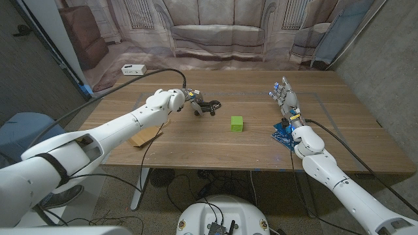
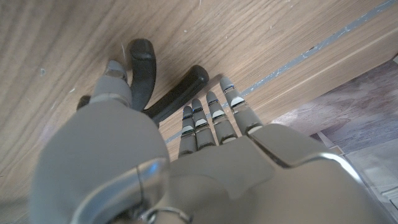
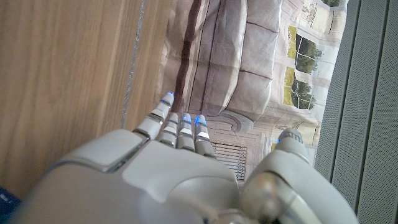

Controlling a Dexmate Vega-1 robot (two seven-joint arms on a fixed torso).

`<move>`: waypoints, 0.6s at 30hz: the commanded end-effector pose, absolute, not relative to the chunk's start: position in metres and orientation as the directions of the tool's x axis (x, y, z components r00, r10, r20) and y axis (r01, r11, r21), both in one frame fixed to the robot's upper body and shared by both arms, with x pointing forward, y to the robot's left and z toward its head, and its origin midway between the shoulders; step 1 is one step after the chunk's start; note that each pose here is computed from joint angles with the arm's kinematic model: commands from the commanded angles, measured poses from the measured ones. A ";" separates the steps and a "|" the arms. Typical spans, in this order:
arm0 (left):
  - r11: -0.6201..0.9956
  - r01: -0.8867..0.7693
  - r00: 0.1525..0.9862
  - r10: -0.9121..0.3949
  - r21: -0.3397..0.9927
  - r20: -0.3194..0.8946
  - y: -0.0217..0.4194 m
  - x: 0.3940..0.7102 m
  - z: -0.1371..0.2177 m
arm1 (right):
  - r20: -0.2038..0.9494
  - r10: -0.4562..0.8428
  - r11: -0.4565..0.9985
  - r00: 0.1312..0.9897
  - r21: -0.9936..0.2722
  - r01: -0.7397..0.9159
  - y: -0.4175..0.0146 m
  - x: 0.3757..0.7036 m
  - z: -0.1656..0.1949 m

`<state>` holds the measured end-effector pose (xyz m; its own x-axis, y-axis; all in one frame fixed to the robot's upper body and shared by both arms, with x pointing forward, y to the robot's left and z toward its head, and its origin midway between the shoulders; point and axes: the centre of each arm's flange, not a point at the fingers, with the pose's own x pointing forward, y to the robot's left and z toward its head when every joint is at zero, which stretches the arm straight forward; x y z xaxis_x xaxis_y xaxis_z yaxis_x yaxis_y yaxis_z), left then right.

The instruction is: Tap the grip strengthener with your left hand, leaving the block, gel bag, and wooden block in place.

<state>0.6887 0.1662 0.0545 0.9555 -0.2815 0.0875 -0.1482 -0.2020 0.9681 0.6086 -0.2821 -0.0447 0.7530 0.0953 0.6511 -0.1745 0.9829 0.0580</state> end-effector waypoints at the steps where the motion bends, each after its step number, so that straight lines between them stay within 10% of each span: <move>1: -0.197 -0.111 0.957 -0.286 0.974 0.051 0.165 0.696 0.043 | 0.654 0.090 0.983 0.751 0.063 -0.173 -0.283 0.609 -0.043; 18: -0.158 -0.040 0.957 -0.289 0.987 -0.007 0.164 0.704 0.031 | 0.656 0.091 0.978 0.749 0.082 -0.191 -0.283 0.615 -0.039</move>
<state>0.6985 0.1633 0.0417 0.9554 -0.2928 0.0379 -0.0926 -0.1753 0.9802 0.6120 -0.2825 -0.0416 0.7521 0.0901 0.6529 -0.1817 0.9806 0.0740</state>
